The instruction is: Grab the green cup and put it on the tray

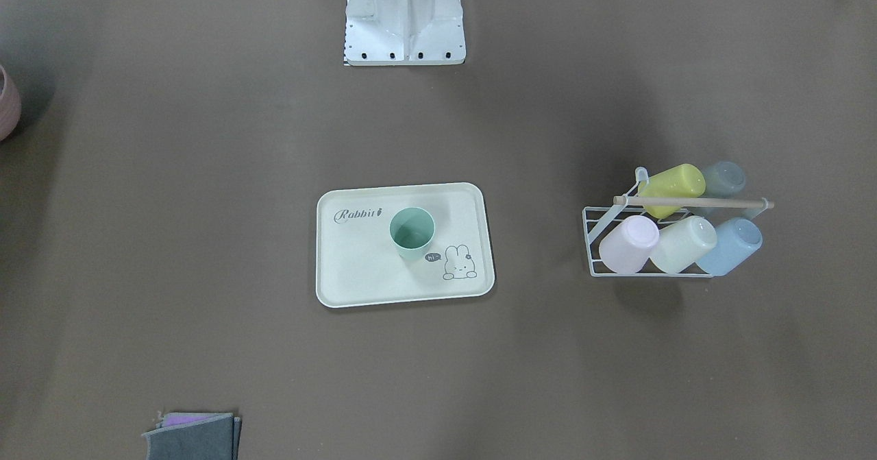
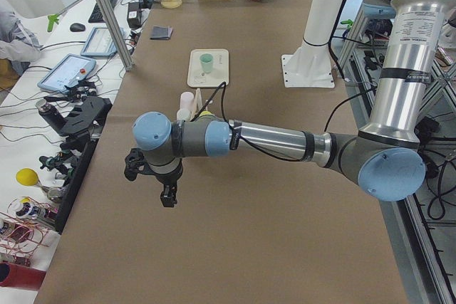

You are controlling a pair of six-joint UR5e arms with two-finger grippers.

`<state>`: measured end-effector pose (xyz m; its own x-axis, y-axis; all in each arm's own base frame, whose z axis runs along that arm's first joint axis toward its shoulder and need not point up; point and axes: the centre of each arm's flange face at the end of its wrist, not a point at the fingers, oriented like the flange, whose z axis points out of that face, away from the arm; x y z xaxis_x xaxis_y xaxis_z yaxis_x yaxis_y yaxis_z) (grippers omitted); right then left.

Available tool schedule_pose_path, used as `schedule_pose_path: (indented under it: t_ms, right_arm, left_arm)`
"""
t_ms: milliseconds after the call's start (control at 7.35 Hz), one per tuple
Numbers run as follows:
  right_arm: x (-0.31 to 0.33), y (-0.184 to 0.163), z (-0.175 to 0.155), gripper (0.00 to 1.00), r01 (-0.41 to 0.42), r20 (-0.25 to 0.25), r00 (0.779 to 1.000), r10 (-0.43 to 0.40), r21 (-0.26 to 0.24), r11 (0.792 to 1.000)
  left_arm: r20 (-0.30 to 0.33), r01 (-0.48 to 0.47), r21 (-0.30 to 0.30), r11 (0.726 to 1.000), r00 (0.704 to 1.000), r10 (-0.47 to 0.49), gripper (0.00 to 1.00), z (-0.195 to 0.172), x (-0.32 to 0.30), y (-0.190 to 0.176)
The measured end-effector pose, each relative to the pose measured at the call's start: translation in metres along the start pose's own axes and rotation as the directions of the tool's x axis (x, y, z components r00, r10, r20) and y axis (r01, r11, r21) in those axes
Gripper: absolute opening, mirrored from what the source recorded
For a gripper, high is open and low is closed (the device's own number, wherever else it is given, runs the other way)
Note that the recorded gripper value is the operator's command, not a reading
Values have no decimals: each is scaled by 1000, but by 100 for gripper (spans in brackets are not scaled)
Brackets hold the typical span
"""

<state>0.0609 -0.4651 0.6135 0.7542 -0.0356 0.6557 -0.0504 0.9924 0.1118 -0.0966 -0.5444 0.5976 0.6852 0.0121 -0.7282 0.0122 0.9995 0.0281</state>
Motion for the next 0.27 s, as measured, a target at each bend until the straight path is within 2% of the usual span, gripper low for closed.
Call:
schedule_pose_path:
  t_ms: [272]
  right_arm:
    - [0, 0, 0, 100, -2, 0, 1000, 2, -1, 1000]
  left_arm:
    - [-2, 1, -2, 1000, 1000, -1, 98, 2, -1, 2]
